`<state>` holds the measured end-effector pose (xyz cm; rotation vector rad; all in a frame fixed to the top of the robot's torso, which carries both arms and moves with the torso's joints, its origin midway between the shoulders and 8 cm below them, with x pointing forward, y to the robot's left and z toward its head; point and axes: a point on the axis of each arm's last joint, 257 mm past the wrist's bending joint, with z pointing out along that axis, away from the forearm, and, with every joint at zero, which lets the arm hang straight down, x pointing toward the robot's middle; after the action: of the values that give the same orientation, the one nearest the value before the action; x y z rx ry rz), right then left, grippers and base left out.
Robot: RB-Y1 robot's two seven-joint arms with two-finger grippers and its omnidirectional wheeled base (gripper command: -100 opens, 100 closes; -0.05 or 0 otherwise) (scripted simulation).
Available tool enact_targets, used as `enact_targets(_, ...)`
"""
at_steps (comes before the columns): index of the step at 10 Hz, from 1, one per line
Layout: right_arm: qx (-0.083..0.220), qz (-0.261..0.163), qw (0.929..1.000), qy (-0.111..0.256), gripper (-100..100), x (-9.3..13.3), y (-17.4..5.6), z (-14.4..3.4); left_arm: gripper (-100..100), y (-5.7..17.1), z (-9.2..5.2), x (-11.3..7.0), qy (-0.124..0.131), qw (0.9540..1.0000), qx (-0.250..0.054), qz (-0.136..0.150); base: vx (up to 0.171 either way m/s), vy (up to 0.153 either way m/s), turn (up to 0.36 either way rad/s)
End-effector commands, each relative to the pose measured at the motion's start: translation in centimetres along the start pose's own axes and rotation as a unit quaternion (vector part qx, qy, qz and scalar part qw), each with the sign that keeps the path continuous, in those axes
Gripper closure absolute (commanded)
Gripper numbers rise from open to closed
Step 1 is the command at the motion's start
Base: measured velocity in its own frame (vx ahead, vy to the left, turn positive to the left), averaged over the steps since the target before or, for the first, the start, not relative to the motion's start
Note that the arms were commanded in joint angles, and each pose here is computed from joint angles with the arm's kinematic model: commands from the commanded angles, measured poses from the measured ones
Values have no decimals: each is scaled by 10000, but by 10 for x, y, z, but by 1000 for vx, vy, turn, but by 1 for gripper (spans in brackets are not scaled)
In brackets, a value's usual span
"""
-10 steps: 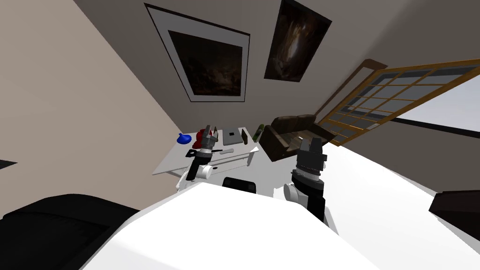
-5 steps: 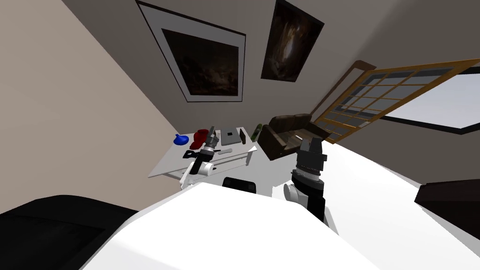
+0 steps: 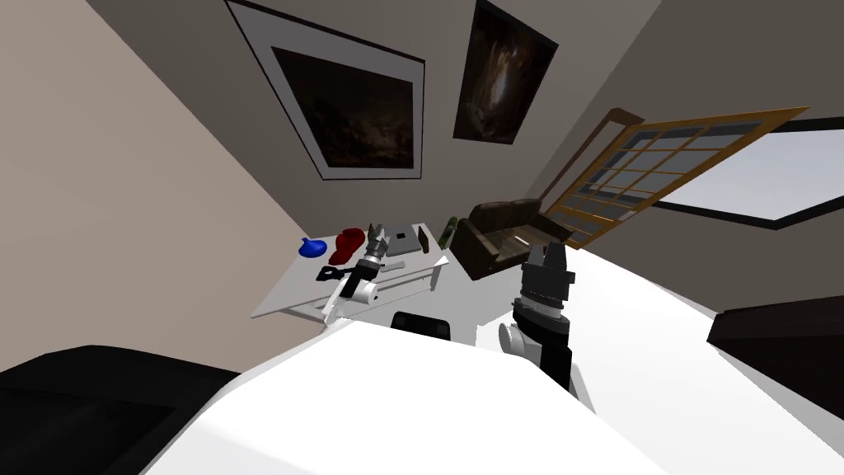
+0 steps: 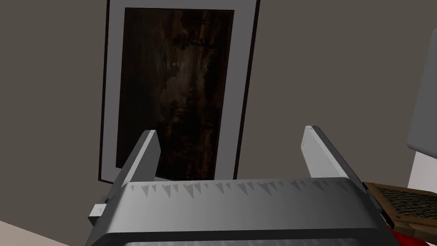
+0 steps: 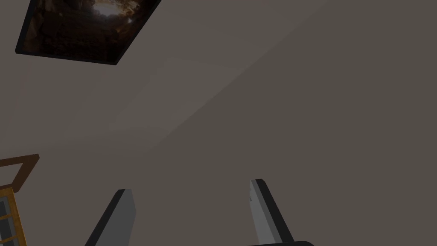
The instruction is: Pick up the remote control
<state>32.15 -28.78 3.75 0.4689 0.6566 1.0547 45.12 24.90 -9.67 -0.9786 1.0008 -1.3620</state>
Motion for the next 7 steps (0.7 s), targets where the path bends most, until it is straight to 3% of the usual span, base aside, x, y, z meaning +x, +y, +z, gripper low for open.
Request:
enact_targets(1,0,0,10000,0,0,0,0,0,-100,14,8,-1,6,9997,-230,-44,0,-22,-85)
enact_targets(5,0,0,10000,0,0,0,0,0,-100,48,19,-3,-14,9970,-762,-131,2,-20,-64)
enact_targets(7,0,0,10000,0,0,0,0,0,-100,55,18,-3,-33,9958,-906,-130,3,-13,-20)
